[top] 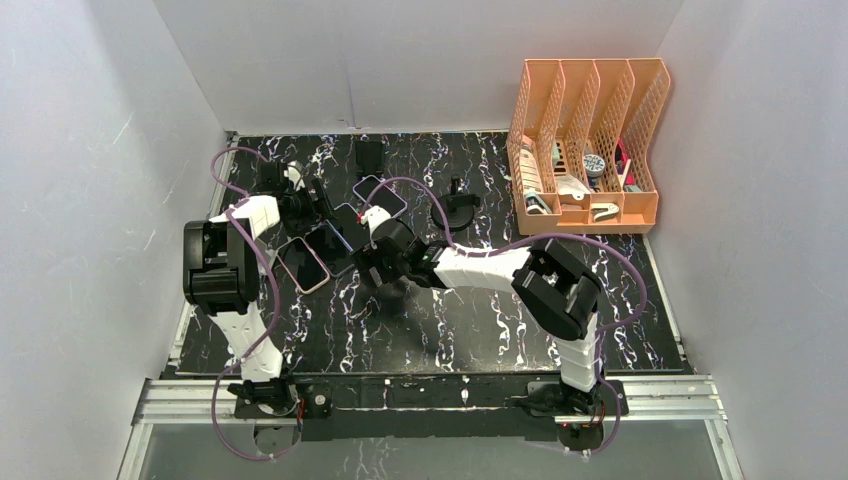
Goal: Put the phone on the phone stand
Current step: Adjust the phone at the center of the board.
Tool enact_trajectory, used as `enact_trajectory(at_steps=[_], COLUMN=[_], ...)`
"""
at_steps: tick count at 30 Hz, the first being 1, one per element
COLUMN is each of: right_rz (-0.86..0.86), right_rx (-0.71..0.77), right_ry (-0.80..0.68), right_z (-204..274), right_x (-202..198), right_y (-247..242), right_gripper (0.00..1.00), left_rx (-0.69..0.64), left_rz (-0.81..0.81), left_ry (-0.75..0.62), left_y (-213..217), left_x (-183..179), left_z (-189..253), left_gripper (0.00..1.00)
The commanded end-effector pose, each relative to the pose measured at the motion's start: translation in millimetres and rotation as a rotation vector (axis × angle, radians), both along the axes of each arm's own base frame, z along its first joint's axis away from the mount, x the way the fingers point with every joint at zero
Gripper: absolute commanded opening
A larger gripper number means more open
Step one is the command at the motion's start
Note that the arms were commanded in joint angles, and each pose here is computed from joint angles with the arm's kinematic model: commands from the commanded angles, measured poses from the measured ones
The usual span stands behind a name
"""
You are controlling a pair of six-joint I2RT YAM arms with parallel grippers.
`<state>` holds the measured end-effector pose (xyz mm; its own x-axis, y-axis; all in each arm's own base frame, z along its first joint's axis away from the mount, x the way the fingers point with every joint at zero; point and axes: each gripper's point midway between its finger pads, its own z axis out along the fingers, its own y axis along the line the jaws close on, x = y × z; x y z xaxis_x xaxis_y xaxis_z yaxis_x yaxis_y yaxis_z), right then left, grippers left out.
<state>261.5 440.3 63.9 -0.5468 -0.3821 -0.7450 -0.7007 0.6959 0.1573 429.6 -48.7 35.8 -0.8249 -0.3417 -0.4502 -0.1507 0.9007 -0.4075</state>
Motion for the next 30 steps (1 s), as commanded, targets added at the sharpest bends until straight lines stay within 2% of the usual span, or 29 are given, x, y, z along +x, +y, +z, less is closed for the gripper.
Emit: enact_trajectory(at_steps=[1,8,20,25,30], right_rz=[0.015,0.037,0.037,0.081,0.150], right_rx=[0.073,0.079,0.058,0.044,-0.021], right_ry=[-0.054,-0.062,-0.038,-0.047,-0.123], right_z=[28,28,10,1,-13], right_x=[2,-5,-13,-15,-8], right_y=[0,-6,-17,-15,-17], right_gripper=[0.98,0.99,0.99,0.99,0.99], left_rx=[-0.041,-0.046,-0.050,-0.039,-0.042], left_rz=[-0.028,-0.069,-0.066,-0.070,-0.079], left_ry=[0.139,0.164,0.176,0.170,0.172], left_y=[-16,-44,-66,-65,-66], left_x=[-41,-68,-122,-130,-132], left_z=[-22,-28,-28,-28,-29], left_gripper=[0.82,0.82,0.83,0.83,0.83])
